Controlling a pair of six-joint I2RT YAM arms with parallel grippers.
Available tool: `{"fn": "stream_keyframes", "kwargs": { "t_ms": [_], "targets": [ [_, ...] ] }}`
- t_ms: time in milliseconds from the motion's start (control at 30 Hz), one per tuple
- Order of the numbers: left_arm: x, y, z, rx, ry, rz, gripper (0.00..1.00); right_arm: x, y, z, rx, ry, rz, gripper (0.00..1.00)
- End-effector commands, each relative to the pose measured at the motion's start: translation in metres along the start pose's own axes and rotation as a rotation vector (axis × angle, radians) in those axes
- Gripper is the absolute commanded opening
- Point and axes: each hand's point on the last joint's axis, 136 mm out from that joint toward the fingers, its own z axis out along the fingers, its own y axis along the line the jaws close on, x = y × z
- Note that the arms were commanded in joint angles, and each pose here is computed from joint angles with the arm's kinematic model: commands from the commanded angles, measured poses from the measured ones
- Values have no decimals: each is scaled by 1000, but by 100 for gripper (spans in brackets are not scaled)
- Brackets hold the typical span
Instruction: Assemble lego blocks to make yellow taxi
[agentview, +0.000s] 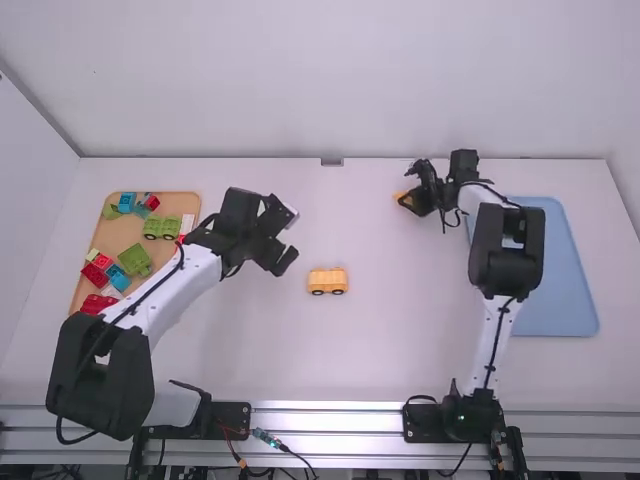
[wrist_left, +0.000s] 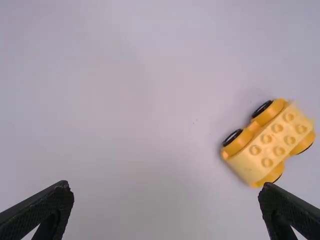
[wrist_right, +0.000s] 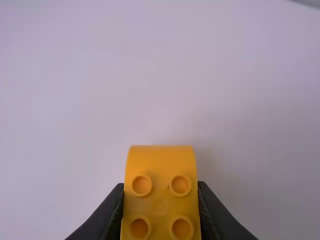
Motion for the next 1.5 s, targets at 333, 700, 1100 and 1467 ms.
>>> {"fn": "stream_keyframes", "kwargs": {
  "t_ms": [333, 700, 1100, 1467],
  "targets": [
    [2, -27, -5, 142, -23, 213, 99, 59, 139, -51, -117, -48, -567, 0],
    [11, -40, -8, 216, -7, 286, 99, 102, 182, -55, -247, -6, -792, 0],
    [29, -64, 0, 323, -65, 462, 99, 111, 199, -54, -324, -72, -867, 0],
    [33, -66, 3, 324, -76, 470, 99, 115, 198, -33, -369, -37, -787, 0]
  ]
}}
